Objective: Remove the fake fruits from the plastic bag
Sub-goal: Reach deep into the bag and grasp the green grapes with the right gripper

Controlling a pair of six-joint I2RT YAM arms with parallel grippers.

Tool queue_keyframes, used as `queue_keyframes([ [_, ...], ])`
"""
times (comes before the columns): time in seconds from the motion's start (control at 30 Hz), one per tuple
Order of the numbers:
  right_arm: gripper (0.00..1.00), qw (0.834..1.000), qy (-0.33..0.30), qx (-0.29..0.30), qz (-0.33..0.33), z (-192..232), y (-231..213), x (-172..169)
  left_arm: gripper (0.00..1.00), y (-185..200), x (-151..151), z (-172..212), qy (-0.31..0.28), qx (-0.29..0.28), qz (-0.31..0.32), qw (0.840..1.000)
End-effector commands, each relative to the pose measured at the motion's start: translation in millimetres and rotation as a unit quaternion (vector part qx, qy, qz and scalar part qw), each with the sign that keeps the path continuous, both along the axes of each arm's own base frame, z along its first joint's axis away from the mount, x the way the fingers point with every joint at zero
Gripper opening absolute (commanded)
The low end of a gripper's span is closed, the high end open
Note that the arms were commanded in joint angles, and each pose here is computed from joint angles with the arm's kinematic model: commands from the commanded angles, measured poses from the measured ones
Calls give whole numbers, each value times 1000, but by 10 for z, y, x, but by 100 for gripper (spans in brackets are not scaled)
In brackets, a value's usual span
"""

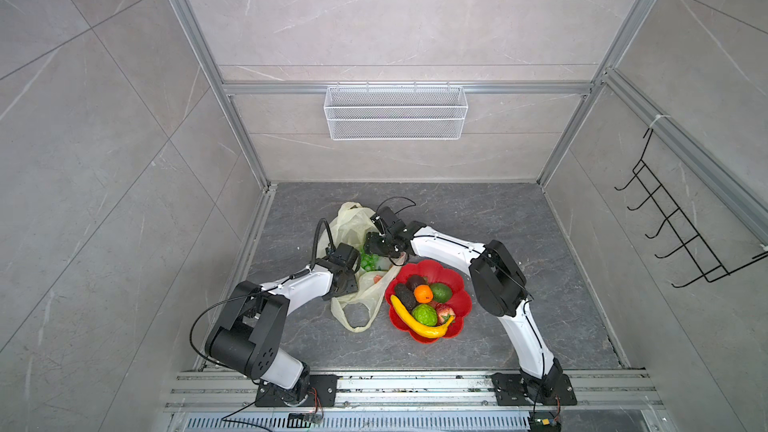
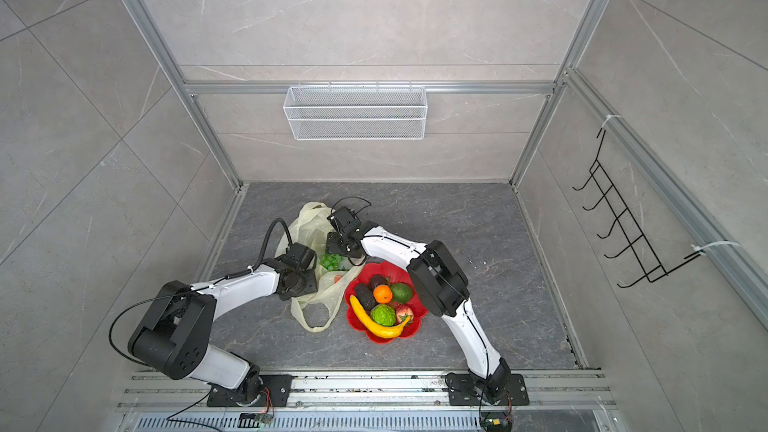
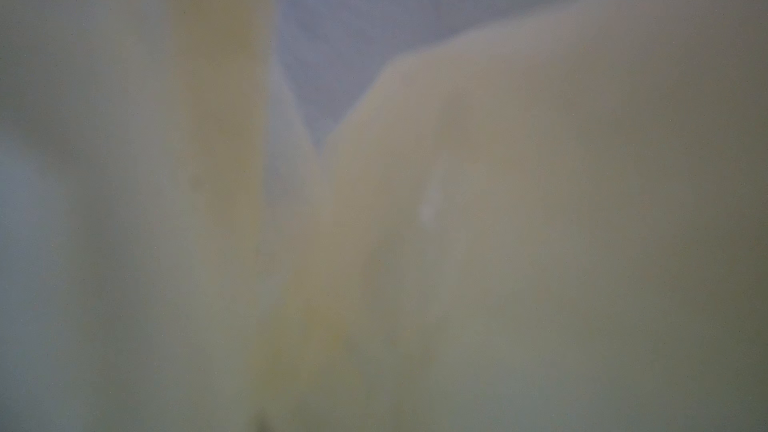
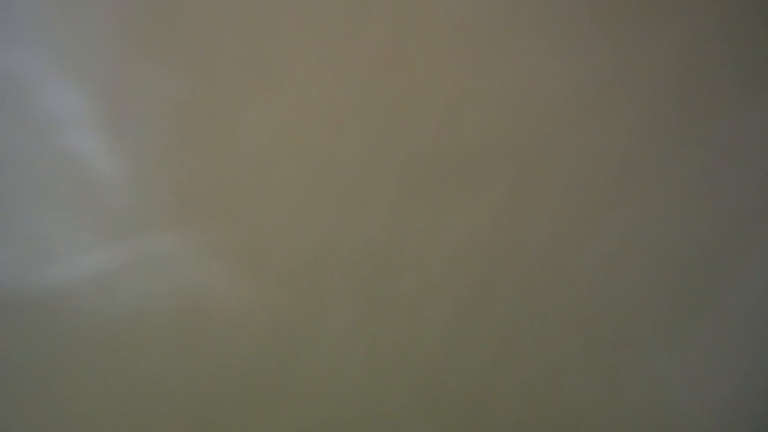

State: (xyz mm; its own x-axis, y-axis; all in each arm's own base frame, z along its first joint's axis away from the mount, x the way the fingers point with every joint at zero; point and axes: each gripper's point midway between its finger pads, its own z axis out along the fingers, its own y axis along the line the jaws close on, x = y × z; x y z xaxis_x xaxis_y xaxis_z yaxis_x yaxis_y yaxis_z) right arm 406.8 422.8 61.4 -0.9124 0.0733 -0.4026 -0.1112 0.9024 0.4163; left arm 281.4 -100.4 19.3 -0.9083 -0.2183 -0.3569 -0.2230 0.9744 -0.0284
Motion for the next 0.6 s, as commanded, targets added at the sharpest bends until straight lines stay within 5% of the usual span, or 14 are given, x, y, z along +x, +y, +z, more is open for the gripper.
queue_keyframes([
  [0.0, 73, 998, 15, -54, -34, -186, -43, -32, 63, -36, 58, 58, -20, 1, 0, 1000],
  [0.57, 72, 986, 22, -143, -79, -521, -57, 135, 62, -71, 44, 53, -31, -8, -8, 999],
])
